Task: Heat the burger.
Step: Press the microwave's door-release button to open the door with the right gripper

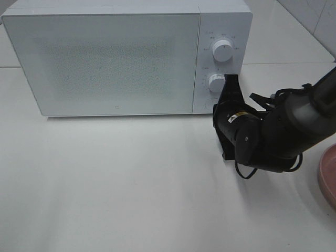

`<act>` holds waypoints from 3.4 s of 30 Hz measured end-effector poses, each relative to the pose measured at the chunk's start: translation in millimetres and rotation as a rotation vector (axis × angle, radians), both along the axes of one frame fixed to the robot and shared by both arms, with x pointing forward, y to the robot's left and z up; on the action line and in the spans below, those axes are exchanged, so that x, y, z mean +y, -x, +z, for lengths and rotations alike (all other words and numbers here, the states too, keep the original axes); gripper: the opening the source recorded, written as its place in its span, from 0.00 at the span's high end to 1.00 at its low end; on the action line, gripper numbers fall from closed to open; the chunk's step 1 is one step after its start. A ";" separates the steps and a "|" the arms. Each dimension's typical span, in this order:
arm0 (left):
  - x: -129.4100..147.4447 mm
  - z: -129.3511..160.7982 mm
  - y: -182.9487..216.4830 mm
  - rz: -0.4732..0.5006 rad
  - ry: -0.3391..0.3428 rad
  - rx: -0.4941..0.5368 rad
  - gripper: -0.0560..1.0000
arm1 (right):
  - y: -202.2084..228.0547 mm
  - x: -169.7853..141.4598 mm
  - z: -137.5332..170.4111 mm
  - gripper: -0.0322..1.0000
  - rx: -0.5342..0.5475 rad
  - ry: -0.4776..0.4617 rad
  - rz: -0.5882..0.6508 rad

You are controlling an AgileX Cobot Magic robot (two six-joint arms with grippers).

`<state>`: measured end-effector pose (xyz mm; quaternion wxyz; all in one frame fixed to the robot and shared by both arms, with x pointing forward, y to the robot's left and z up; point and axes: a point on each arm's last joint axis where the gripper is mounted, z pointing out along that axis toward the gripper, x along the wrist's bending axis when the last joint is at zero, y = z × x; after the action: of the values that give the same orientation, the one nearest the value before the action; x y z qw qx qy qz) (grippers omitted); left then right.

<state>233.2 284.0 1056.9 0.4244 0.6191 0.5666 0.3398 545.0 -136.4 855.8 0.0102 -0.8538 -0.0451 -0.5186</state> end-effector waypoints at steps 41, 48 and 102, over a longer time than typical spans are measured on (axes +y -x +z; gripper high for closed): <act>0.0 0.0 0.0 0.000 0.000 0.000 0.01 | -28.3 6.6 -6.9 0.96 -0.028 -0.046 -0.066; 0.0 0.0 0.0 0.000 0.000 0.000 0.01 | -31.3 10.0 -7.6 0.96 -0.019 -0.059 -0.072; 0.0 0.0 0.0 0.000 0.000 0.000 0.01 | -31.9 0.0 7.4 0.96 0.060 -0.018 0.030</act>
<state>233.2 284.0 1056.9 0.4244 0.6191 0.5666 0.3398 576.9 -136.3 863.2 0.0267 -0.8681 -0.0530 -0.4928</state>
